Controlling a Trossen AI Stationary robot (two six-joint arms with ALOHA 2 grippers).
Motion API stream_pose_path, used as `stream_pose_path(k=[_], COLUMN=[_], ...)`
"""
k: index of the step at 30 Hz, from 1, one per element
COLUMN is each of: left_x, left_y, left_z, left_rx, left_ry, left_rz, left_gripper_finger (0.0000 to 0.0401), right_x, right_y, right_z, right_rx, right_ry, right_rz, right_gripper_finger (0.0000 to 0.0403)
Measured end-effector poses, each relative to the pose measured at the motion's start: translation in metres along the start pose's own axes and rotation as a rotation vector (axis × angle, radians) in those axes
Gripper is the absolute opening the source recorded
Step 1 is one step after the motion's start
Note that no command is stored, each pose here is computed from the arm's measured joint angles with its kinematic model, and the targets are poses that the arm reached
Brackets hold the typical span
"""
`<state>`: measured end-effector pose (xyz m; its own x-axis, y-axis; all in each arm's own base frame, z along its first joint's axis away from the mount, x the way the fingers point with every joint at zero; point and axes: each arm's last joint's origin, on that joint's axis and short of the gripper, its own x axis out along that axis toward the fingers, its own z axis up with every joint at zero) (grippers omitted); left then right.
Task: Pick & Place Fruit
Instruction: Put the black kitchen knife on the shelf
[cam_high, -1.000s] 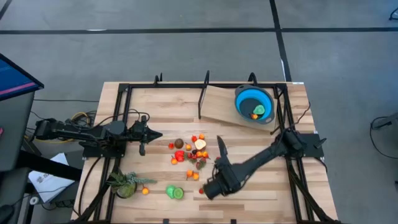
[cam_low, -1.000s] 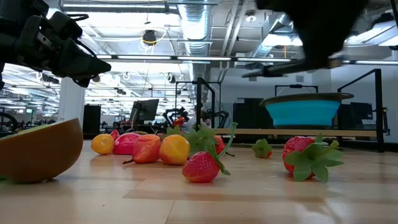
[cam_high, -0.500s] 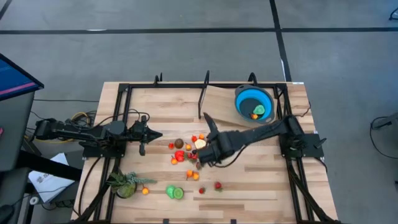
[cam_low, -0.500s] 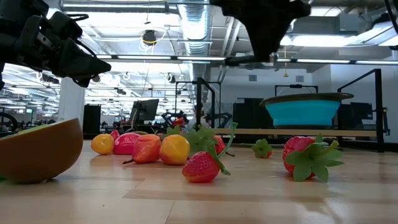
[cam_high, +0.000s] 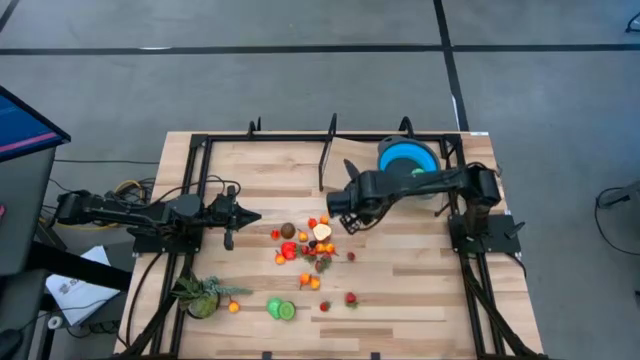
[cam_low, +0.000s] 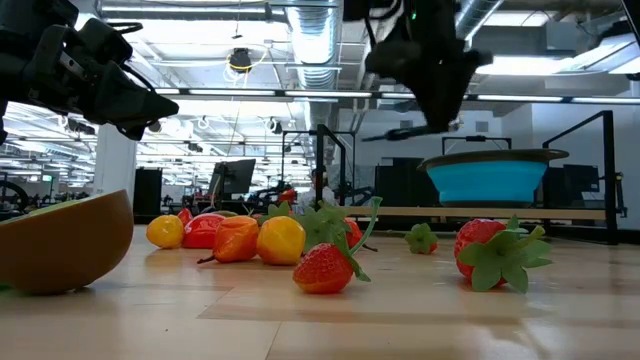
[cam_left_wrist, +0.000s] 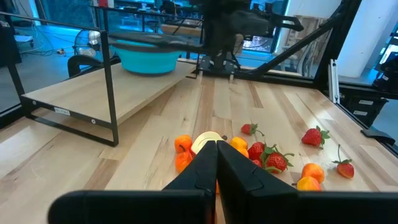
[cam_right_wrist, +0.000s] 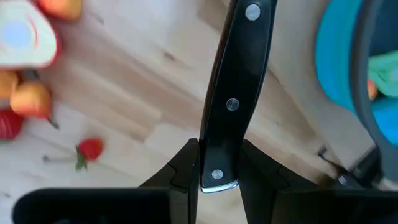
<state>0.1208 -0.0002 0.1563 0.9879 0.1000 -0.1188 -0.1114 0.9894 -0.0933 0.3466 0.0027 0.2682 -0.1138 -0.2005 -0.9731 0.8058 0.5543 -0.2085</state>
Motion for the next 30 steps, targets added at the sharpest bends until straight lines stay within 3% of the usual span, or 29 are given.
stream_pose_path(k=[7, 15, 21, 30], left_x=[0.0, 0.0, 0.0, 0.0], left_y=[0.0, 0.0, 0.0, 0.0], left_z=[0.0, 0.0, 0.0, 0.0], left_rx=[0.0, 0.0, 0.0, 0.0], left_ry=[0.0, 0.0, 0.0, 0.004], left_rz=[0.0, 0.0, 0.0, 0.001], left_gripper_finger=[0.0001, 0.0001, 0.0001, 0.0001], right_x=[0.024, 0.039, 0.049, 0.082], right_y=[-0.019, -0.045, -0.068, -0.068], right_z=[0.034, 0.077, 0.098, 0.118], right_rx=[0.063, 0.112, 0.158, 0.122], right_ry=[-0.04, -0.048, -0.021, 0.017], right_rz=[0.144, 0.231, 0.25, 0.244], right_gripper_finger=[0.0072, 0.0072, 0.0072, 0.0072])
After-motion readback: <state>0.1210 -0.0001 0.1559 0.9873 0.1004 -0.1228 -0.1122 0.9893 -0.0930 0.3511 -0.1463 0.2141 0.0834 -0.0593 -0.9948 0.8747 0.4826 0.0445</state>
